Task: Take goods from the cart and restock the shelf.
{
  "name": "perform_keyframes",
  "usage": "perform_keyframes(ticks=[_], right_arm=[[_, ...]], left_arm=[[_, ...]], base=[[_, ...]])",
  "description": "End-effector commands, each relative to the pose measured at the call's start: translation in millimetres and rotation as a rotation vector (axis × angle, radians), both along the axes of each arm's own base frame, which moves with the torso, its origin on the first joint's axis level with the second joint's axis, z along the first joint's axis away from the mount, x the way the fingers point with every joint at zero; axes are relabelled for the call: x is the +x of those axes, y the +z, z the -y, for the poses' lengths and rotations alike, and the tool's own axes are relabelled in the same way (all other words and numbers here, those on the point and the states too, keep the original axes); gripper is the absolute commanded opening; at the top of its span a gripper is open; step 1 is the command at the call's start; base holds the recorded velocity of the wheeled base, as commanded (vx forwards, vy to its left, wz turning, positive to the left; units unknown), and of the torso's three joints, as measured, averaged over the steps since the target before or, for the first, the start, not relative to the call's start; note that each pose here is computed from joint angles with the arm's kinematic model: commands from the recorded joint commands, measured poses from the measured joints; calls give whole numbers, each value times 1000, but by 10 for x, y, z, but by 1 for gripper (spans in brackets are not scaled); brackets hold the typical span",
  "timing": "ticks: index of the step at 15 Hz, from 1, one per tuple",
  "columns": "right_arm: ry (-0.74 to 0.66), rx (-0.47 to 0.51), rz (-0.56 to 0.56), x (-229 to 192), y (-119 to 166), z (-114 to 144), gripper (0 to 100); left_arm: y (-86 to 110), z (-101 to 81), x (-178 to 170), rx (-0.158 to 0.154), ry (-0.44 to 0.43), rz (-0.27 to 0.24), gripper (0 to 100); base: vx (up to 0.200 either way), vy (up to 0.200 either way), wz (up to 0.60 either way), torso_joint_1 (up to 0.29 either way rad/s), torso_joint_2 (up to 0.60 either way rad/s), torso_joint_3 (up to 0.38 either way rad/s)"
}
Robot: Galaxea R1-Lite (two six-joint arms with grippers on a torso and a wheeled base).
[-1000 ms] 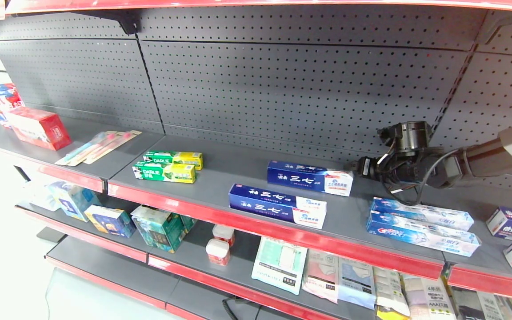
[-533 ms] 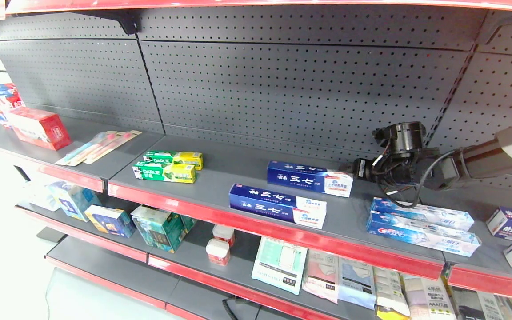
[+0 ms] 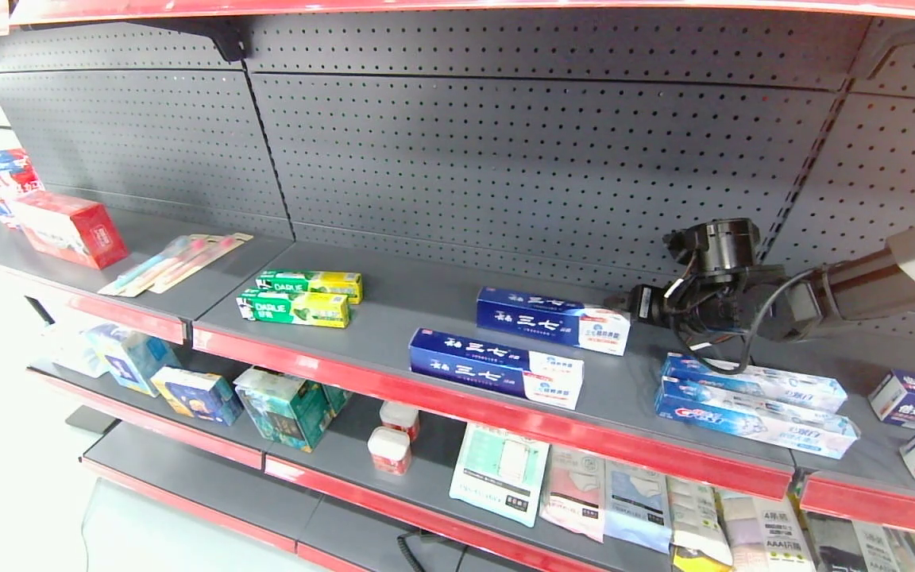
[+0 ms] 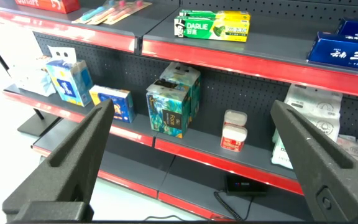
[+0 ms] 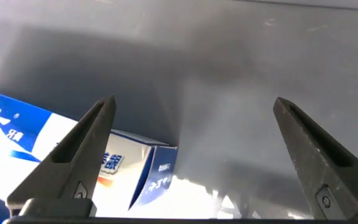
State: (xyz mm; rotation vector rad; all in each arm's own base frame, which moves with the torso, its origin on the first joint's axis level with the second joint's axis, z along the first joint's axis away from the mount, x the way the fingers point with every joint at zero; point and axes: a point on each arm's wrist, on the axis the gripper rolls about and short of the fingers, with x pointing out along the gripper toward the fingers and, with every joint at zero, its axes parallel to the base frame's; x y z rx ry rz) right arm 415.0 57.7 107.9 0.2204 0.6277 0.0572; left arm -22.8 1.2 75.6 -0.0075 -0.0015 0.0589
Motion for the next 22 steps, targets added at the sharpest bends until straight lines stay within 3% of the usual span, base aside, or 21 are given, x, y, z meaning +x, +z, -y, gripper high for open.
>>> perform_keyframes(ticks=[1, 13, 22], right_arm=[[6, 1, 0, -8, 3, -26, 100], [22, 2, 3, -30, 21, -94, 100], [-8, 13, 45, -294, 325, 115, 100]], left_arm=[[1, 0, 1, 0, 1, -1, 100], [1, 0, 1, 0, 1, -1, 100], [1, 0, 1, 0, 1, -1, 100]], base=[[0, 0, 0, 0, 0, 0], [0, 0, 0, 0, 0, 0], [0, 0, 0, 0, 0, 0]])
